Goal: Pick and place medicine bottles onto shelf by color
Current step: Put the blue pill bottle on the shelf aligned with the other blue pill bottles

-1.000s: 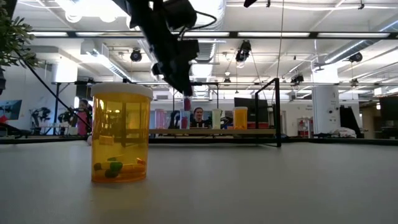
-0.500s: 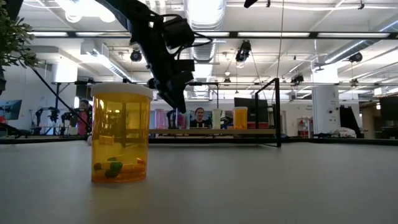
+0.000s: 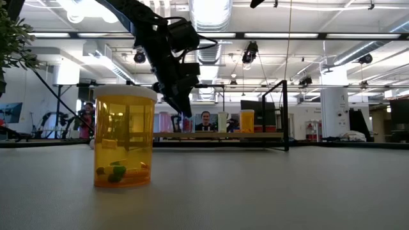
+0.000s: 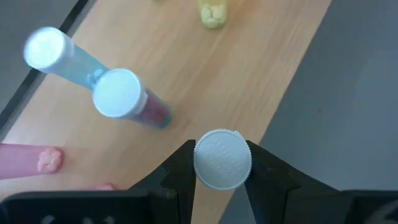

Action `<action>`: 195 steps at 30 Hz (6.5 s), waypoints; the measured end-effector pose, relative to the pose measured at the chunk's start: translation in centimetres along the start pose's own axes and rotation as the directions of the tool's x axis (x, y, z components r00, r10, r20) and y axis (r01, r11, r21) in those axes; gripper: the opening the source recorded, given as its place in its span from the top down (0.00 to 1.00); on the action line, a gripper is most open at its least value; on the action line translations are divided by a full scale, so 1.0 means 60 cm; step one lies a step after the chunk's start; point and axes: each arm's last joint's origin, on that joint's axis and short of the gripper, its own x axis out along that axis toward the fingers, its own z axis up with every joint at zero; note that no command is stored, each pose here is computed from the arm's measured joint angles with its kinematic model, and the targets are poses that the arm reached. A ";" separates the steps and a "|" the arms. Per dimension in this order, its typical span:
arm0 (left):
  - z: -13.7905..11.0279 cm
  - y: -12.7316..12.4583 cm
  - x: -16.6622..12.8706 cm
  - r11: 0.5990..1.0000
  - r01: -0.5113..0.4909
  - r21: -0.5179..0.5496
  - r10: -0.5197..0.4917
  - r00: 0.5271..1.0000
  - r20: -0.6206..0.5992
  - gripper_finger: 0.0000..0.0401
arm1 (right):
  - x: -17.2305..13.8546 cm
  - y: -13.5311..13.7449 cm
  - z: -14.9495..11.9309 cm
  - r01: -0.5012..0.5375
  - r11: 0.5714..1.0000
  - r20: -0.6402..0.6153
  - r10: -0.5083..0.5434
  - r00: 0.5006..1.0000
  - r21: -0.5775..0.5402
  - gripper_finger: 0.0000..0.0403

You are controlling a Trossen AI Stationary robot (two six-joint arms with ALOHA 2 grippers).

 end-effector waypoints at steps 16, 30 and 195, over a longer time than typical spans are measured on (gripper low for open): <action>-0.006 0.000 0.007 1.000 -0.002 -0.005 0.002 1.000 0.015 0.73 | 0.000 0.000 0.000 0.000 1.000 0.001 0.000 1.000 0.001 0.39; -0.008 0.000 0.007 1.000 -0.001 0.000 0.001 1.000 0.000 0.70 | 0.000 0.000 0.000 0.000 1.000 0.000 0.000 1.000 0.000 0.39; -0.011 0.002 0.004 1.000 -0.007 0.000 0.007 0.999 -0.043 0.60 | 0.000 0.000 0.000 -0.001 0.999 0.001 0.001 1.000 0.055 0.39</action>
